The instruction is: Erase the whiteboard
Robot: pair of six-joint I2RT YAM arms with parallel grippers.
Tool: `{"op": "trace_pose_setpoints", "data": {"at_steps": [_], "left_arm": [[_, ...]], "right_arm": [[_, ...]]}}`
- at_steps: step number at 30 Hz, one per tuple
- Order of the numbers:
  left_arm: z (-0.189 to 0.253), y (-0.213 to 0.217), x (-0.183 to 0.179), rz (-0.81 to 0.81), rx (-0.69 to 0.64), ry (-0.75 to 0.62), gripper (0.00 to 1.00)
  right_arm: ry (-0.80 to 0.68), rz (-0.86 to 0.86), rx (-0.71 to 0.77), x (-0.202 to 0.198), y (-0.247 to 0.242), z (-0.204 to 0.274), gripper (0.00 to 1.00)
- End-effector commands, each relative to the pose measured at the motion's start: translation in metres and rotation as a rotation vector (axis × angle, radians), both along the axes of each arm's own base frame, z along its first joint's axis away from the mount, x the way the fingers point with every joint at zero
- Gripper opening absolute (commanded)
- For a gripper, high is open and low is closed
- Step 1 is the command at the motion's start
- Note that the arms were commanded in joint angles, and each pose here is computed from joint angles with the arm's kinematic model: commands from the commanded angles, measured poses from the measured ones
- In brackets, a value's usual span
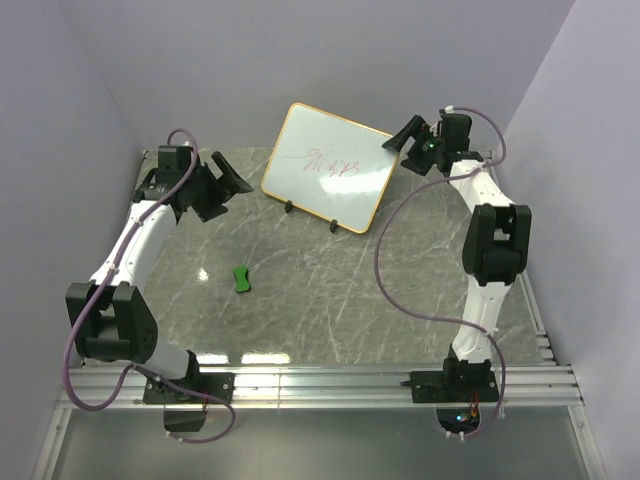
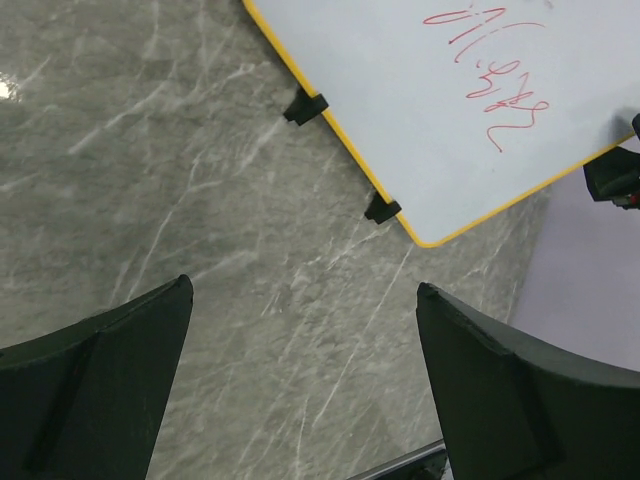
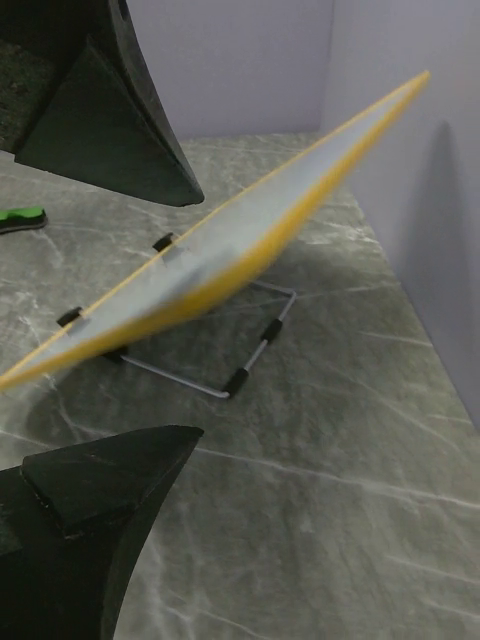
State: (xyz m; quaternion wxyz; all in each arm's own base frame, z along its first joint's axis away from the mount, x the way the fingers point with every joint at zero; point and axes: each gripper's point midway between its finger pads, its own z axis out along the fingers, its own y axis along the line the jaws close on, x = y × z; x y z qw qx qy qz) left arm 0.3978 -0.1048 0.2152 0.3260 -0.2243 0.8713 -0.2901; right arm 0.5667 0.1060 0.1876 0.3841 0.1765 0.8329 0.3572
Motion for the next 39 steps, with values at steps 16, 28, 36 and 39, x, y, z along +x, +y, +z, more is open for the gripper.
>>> {"op": "trace_pose_setpoints", "data": {"at_steps": [16, 28, 36, 39], "left_arm": [[-0.021, 0.025, -0.055, 0.077, 0.129, 0.089, 0.89], [-0.106, -0.004, -0.114, -0.078, 0.223, 0.228, 0.86], [-0.153, 0.012, -0.126, -0.089, 0.363, 0.338, 0.72], [-0.166, 0.015, -0.124, -0.106, 0.393, 0.349, 0.72]], "right_arm": [[-0.142, 0.135, 0.178, 0.039, 0.025, 0.015, 0.42], [-0.109, 0.142, 0.132, 0.01, 0.022, 0.015, 0.0], [-0.078, 0.166, 0.095, -0.015, 0.034, 0.011, 0.0], [-0.069, 0.164, 0.081, -0.022, 0.032, 0.009, 0.0]]}}
